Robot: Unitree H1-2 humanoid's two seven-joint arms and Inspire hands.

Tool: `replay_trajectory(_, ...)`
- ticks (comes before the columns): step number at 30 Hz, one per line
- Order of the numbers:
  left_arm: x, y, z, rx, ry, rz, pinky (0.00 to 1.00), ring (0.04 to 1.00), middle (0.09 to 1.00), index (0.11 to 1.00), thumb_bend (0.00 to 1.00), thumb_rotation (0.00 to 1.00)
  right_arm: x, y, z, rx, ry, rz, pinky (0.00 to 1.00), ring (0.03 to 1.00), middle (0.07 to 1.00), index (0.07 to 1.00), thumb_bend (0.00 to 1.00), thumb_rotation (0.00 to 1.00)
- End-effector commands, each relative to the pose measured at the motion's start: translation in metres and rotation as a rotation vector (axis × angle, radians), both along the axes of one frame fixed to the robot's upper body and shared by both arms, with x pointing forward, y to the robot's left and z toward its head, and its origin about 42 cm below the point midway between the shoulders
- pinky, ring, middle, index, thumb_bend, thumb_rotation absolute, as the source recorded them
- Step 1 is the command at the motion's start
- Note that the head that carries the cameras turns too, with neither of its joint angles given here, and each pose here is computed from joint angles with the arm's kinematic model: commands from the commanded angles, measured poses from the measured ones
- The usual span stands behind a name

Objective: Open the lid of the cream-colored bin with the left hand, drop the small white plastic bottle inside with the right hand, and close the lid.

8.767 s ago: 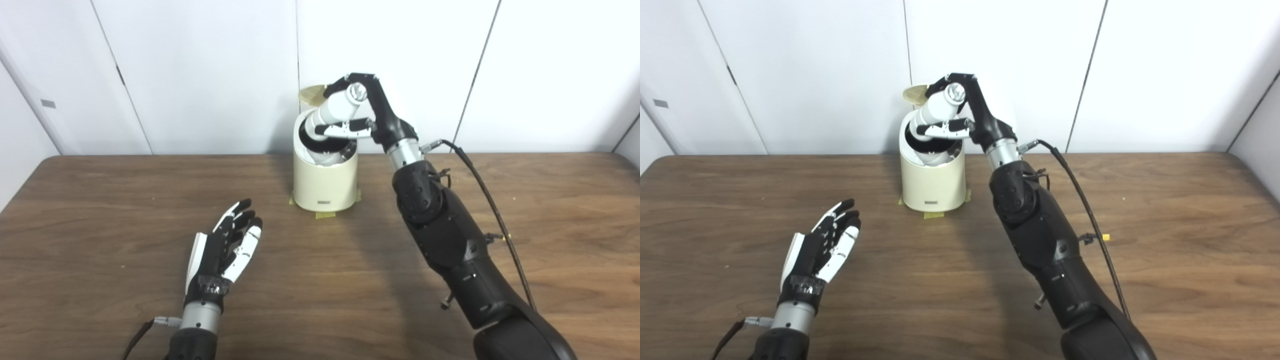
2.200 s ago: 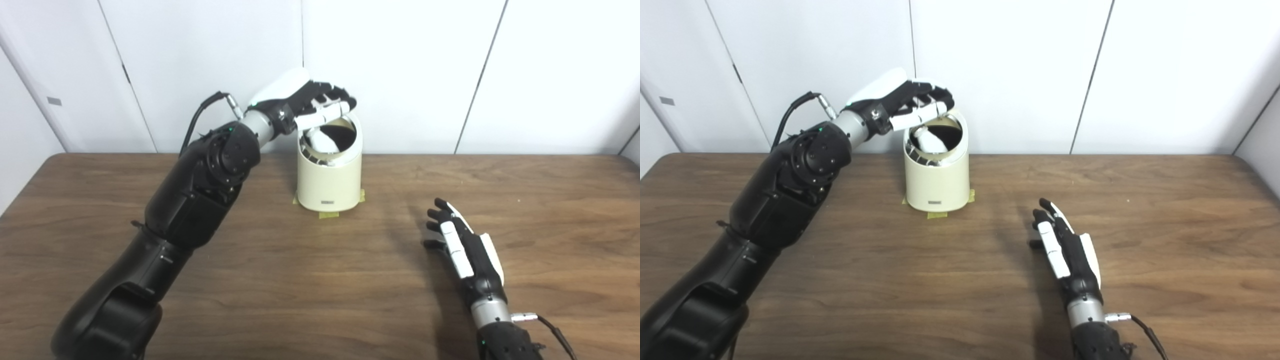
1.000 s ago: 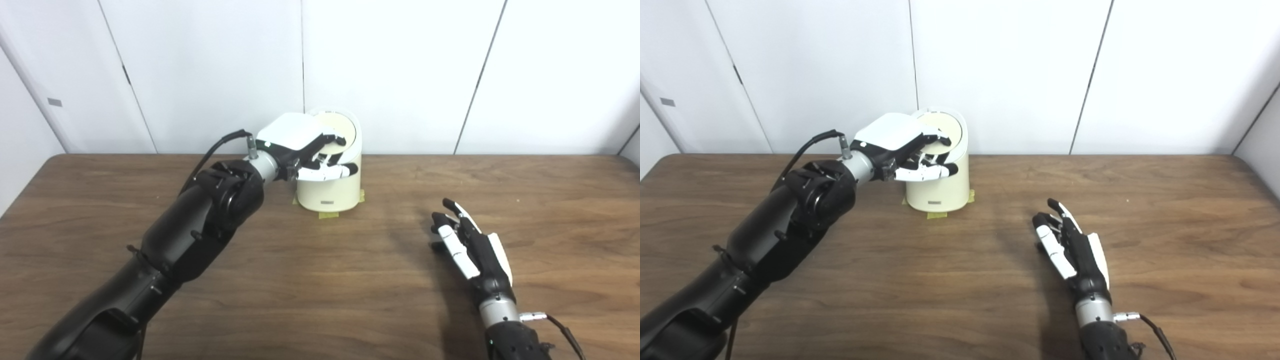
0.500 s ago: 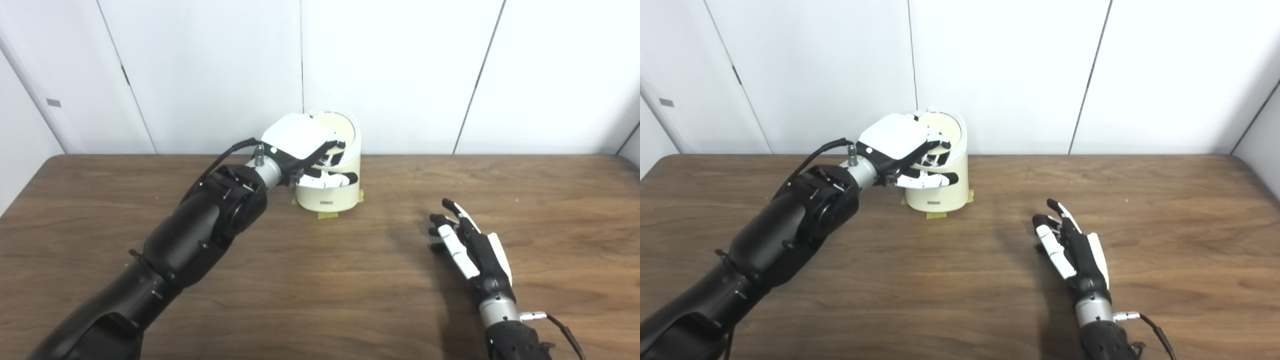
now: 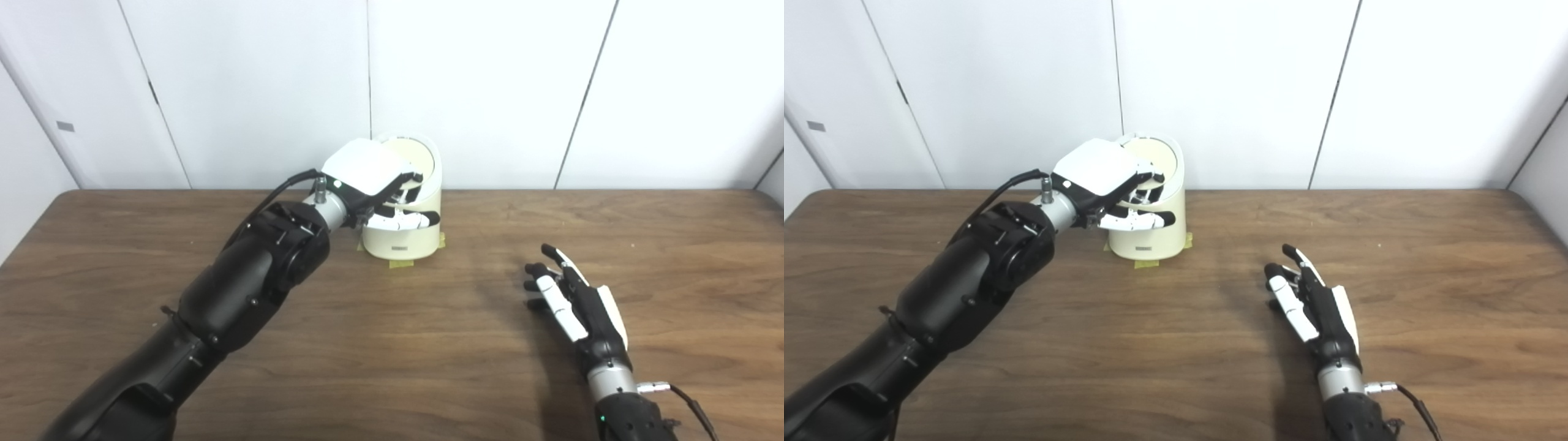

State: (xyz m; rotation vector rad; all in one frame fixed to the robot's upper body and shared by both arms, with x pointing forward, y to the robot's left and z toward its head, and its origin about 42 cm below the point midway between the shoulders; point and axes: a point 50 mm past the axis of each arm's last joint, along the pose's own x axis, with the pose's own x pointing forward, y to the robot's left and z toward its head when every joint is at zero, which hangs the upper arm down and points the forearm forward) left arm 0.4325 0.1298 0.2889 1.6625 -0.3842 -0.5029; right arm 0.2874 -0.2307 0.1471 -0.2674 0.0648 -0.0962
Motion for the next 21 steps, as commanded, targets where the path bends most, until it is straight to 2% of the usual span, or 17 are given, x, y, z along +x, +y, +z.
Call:
replay_trajectory(1, -0.003, 0.016, -0.017, 0.028, 0.092, 0.031, 0.91, 0.867, 0.844, 0.837, 0.53, 0.99, 0.004, 0.0, 0.017, -0.004, -0.064, 0.006, 0.61, 0.735, 0.791, 0.902, 0.37, 0.81)
replay_trajectory(9, -0.016, 0.036, 0.002, -0.197, -0.043, 0.017, 0.84, 0.84, 0.834, 0.84, 0.5, 0.84, 0.006, -0.001, 0.017, -0.013, -0.065, 0.006, 0.64, 0.762, 0.793, 0.902, 0.38, 0.82)
replay_trajectory(14, -0.032, 0.045, 0.001, -0.334, -0.146, 0.014, 0.78, 0.838, 0.855, 0.863, 0.44, 0.71, 0.006, -0.001, 0.016, -0.004, -0.069, 0.005, 0.62, 0.75, 0.793, 0.901, 0.38, 0.81)
replay_trajectory(16, -0.038, 0.049, -0.001, -0.369, -0.188, 0.022, 0.81, 0.863, 0.884, 0.889, 0.42, 0.74, 0.005, -0.001, 0.016, -0.005, -0.068, 0.004, 0.61, 0.742, 0.793, 0.9, 0.38, 0.81)
replay_trajectory(21, -0.048, 0.055, -0.005, -0.45, -0.24, 0.036, 0.82, 0.895, 0.916, 0.923, 0.39, 0.72, 0.004, -0.002, 0.017, -0.014, -0.064, 0.004, 0.6, 0.729, 0.788, 0.896, 0.37, 0.81)
